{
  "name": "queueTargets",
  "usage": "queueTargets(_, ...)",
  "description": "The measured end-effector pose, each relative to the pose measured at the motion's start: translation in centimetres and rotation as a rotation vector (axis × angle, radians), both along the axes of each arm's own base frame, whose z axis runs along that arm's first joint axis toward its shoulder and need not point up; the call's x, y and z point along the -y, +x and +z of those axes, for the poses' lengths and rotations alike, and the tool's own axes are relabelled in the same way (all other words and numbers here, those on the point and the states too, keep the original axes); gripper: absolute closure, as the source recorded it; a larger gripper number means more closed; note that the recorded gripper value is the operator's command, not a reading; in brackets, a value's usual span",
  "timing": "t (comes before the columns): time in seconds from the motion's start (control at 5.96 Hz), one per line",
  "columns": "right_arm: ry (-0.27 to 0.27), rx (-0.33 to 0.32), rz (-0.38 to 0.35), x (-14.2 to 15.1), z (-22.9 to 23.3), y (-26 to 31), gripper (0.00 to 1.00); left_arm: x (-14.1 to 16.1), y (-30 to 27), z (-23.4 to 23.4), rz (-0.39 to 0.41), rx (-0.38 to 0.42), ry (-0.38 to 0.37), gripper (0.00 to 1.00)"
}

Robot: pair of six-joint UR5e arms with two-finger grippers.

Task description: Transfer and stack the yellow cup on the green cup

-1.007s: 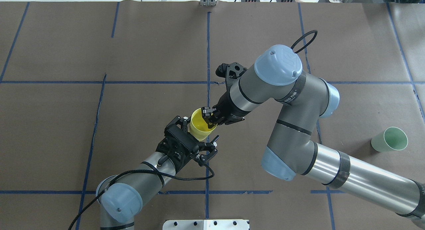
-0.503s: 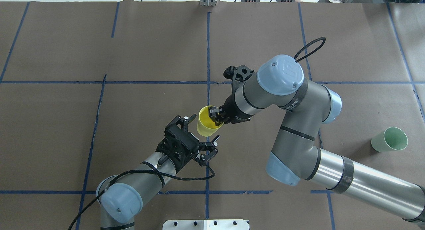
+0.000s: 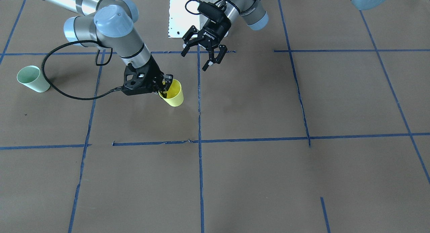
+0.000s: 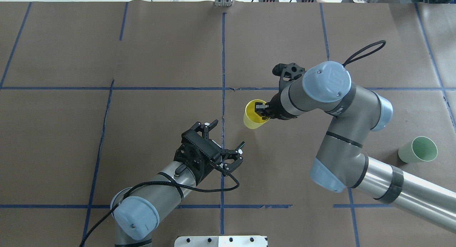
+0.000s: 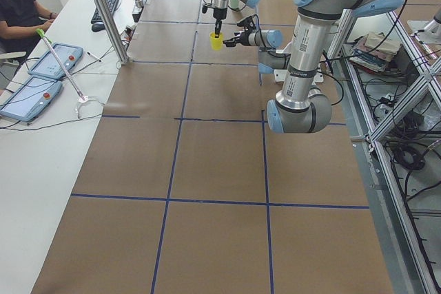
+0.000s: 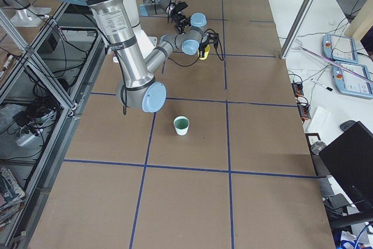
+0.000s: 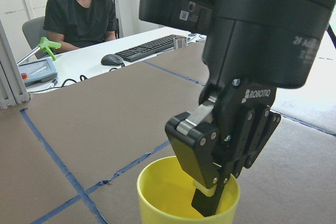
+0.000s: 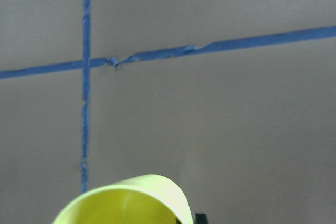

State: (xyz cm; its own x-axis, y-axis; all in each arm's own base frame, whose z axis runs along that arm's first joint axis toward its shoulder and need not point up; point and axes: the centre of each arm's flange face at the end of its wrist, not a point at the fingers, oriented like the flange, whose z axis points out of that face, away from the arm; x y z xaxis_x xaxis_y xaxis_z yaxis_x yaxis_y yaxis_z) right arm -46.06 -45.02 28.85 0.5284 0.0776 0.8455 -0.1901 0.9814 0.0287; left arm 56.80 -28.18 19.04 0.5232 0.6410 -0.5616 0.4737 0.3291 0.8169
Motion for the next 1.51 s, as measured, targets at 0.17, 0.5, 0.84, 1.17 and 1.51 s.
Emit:
queueTargets(0.17,-0.014,-0.020,0.055,1.1,2.2,4.1,1.00,0.0,0.0,-0.8,0.008,-0.045,-0.034,0.00)
queueTargets(0.5,-0.047,-0.056,0.155,1.3,6.6,13.6,1.00,0.2,0.5,-1.3,0.022,-0.089,-0.135,0.00)
queueTargets(0.84,-0.076,-0.116,0.161,-1.4,12.2,23.0,1.00,2.2,1.2,-0.3,0.039,-0.076,-0.295,0.00)
queueTargets(1.17,-0.092,-0.164,0.052,-5.4,18.6,31.8,1.00,6.6,0.3,0.9,0.166,-0.101,-0.513,0.00)
queueTargets(1.51,-0.126,-0.180,-0.009,-8.1,22.7,35.6,0.99,8.2,-0.2,1.7,0.219,-0.110,-0.600,0.00)
